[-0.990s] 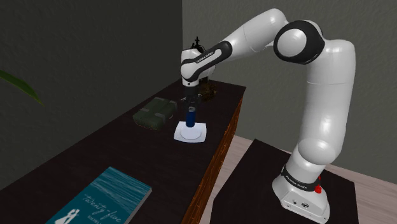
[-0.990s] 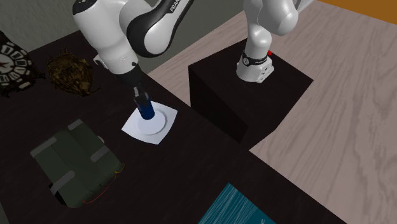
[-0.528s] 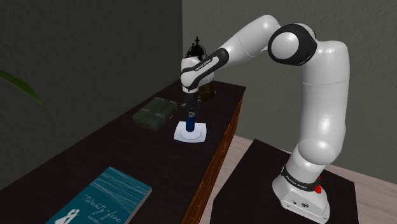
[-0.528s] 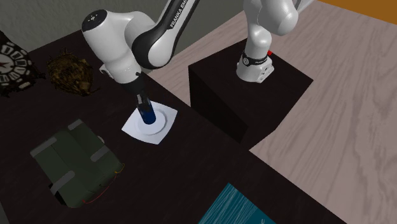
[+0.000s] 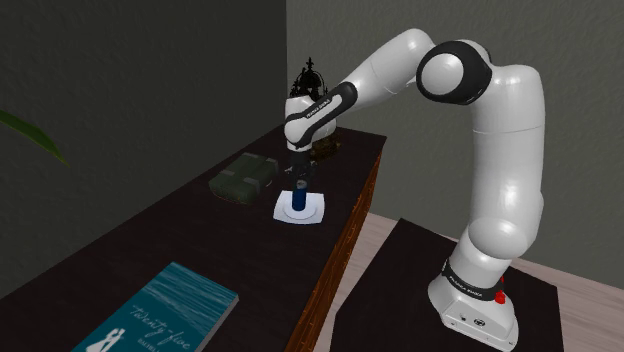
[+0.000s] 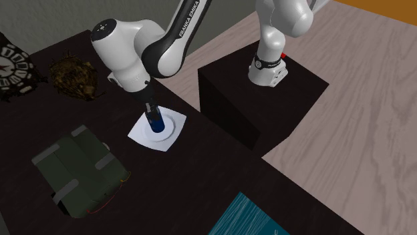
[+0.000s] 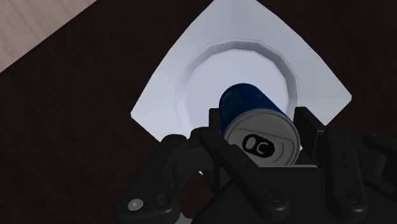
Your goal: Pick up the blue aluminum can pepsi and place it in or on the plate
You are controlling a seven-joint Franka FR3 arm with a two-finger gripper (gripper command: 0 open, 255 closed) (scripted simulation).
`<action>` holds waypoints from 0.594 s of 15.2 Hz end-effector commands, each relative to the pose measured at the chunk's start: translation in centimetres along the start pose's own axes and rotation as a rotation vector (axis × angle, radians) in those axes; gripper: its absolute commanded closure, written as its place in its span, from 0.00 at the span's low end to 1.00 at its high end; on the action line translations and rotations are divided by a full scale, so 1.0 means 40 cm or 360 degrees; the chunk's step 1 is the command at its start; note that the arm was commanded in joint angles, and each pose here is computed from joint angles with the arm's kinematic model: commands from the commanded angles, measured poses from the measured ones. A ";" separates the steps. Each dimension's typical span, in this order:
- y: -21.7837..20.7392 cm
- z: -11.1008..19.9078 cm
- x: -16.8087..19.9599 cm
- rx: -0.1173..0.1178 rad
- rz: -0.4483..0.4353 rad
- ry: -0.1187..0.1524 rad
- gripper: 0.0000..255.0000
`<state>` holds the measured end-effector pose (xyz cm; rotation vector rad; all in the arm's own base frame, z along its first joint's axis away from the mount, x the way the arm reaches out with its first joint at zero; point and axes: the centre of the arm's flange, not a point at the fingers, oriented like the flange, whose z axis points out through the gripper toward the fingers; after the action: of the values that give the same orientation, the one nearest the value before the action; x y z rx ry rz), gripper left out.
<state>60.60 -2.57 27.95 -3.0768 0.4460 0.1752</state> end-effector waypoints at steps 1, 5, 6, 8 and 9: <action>0.000 0.000 0.000 0.0000 0.0000 0.0001 1.00; 0.000 0.000 0.000 0.0000 0.0000 0.0001 0.00; 0.000 0.000 0.000 0.0000 0.0000 0.0001 0.00; 0.000 -0.001 0.000 0.0000 0.0000 0.0001 0.00; 0.000 0.000 0.000 0.0000 0.0000 0.0001 0.00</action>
<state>60.61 -2.57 27.97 -3.0768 0.4460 0.1736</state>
